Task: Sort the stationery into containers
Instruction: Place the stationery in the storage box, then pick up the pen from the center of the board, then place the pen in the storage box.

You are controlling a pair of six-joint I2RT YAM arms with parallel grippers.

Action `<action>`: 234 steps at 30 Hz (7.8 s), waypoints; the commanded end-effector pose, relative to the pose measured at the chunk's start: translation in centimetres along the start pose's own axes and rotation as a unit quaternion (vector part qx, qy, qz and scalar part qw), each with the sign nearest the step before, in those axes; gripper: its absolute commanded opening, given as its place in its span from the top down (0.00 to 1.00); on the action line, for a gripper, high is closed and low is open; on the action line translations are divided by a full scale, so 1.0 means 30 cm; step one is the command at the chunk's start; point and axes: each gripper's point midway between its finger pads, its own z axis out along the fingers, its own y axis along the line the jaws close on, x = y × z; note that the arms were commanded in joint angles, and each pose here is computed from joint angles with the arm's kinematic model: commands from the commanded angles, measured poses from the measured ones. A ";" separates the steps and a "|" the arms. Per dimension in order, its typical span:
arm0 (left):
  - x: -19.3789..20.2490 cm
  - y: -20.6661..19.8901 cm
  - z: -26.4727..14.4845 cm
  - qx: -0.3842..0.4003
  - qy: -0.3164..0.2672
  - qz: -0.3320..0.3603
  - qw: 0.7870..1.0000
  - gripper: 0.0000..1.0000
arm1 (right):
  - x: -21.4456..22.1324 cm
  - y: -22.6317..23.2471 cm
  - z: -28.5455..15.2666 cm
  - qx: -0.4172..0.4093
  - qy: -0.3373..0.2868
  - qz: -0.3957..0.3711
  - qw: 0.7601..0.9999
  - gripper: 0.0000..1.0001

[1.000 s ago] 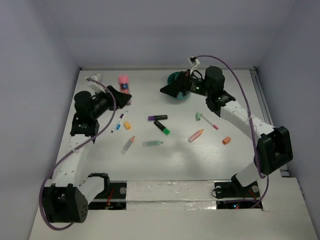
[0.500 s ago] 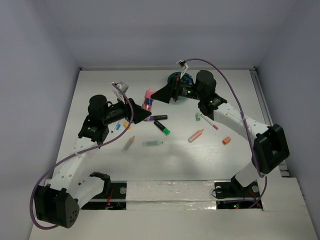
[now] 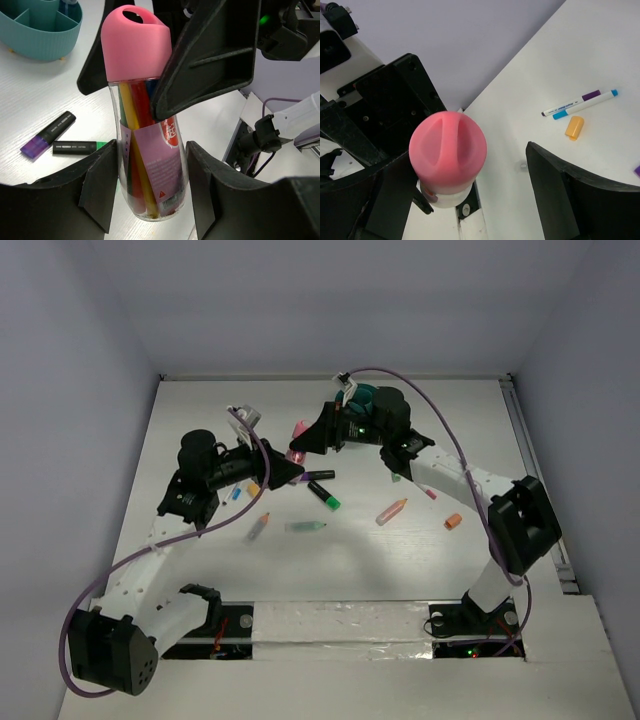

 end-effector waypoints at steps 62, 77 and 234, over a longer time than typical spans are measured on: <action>-0.013 0.164 -0.202 -0.252 -0.060 0.038 0.965 0.01 | -0.699 -0.827 -0.341 0.502 -0.148 -0.226 0.822 0.81; 0.005 0.205 -0.198 -0.274 -0.047 0.028 0.960 0.01 | -0.621 -0.879 -0.325 0.494 -0.123 -0.222 0.832 0.48; -0.002 0.230 -0.216 -0.290 -0.058 0.014 0.955 0.14 | -0.403 -0.660 -0.354 0.505 -0.275 -0.324 0.751 0.26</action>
